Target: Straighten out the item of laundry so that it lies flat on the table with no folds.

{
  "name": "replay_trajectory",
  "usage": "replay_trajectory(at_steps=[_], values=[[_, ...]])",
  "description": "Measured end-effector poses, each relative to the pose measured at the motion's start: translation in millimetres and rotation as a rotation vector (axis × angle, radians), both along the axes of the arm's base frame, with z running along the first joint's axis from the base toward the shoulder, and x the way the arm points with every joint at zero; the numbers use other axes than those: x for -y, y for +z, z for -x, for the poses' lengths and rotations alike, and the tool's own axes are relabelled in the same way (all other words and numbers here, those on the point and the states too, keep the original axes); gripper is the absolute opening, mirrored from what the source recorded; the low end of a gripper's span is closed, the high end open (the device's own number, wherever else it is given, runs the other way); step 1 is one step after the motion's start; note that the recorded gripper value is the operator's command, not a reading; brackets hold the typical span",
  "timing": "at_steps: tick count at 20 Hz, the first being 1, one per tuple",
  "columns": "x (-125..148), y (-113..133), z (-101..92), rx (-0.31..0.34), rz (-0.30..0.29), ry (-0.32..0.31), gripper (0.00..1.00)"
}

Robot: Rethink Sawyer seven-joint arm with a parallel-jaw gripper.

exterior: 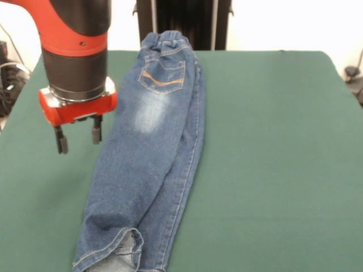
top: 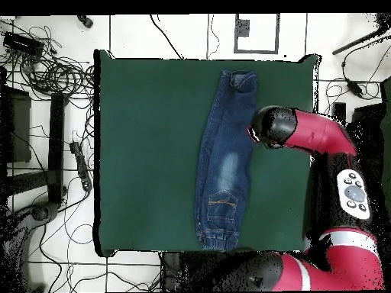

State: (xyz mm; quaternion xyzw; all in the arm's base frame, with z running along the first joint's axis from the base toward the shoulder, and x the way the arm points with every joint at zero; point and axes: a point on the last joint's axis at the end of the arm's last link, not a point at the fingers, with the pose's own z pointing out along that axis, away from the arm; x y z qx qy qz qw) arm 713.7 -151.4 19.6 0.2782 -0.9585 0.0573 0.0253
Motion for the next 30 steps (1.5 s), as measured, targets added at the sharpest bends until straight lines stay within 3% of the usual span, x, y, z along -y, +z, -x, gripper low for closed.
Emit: replay_trajectory(at_steps=[6,7,16,30], values=[[14,-7,14.0,-0.008,-0.008,-0.023,1.00],[12,-9,18.6,-0.017,-0.012,-0.023,0.00],[10,-5,22.2,-0.011,-0.012,-0.021,0.00],[4,-11,6.5,0.095,-0.011,-0.004,0.00]])
